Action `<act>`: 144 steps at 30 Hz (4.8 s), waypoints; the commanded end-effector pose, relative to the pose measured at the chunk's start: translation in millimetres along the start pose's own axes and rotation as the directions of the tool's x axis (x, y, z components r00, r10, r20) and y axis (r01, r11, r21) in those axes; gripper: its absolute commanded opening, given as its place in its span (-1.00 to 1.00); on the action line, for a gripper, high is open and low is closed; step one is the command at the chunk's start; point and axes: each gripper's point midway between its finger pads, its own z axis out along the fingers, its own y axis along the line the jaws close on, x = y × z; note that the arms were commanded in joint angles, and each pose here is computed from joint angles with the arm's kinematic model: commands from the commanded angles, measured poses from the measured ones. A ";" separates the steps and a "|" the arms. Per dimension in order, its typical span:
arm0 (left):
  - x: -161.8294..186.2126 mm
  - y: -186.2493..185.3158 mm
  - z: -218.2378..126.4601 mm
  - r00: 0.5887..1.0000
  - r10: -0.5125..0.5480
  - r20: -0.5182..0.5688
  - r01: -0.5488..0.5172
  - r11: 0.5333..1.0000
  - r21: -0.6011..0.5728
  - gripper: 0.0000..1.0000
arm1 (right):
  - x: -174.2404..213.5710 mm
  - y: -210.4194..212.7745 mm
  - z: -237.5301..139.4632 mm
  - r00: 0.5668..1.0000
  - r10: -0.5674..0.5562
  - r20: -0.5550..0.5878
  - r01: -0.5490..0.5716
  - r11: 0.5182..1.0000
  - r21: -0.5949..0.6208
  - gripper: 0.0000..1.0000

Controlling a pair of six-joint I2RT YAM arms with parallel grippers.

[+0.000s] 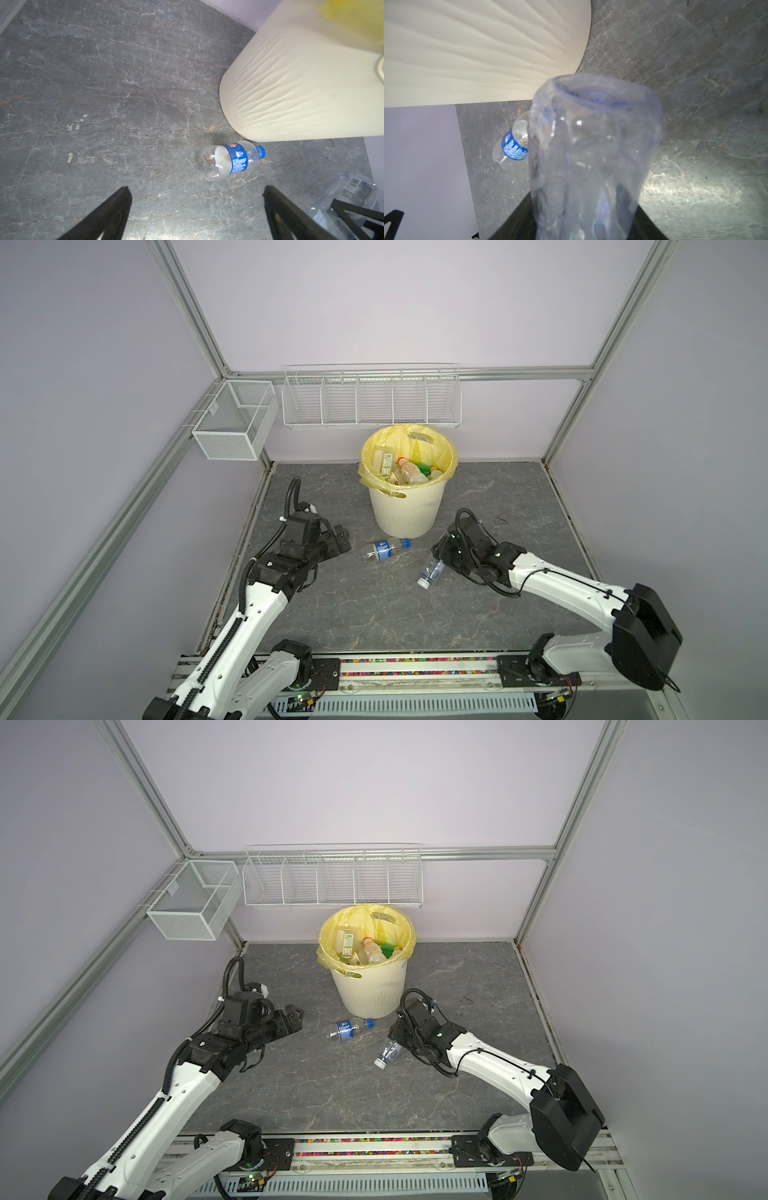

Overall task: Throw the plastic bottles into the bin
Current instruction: 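Lift the clear water bottle with the right gripper and raise it over the bin, then open the right gripper to drop the water bottle into the bin, then draw the right gripper back while the left gripper reaches toward the blue-label bottle, then lower the left gripper over the blue-label Pepsi bottle and close on it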

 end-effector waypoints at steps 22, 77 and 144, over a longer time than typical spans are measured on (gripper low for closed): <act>-9.0 -4.7 1.1 1.000 -0.018 -0.008 0.018 1.000 -0.004 0.98 | -79.7 74.3 -124.7 0.953 -0.141 0.267 0.206 0.949 -0.238 0.15; 18.0 -4.6 19.0 0.994 -0.080 -0.079 0.083 0.996 0.039 0.99 | -183.0 165.1 -199.7 0.846 -0.155 0.510 0.348 0.886 -0.307 0.75; 82.1 -75.7 146.6 0.923 0.297 -0.246 -0.217 0.927 0.306 1.00 | -11.9 -80.4 -133.0 0.950 -0.227 0.213 0.256 0.959 -0.121 0.76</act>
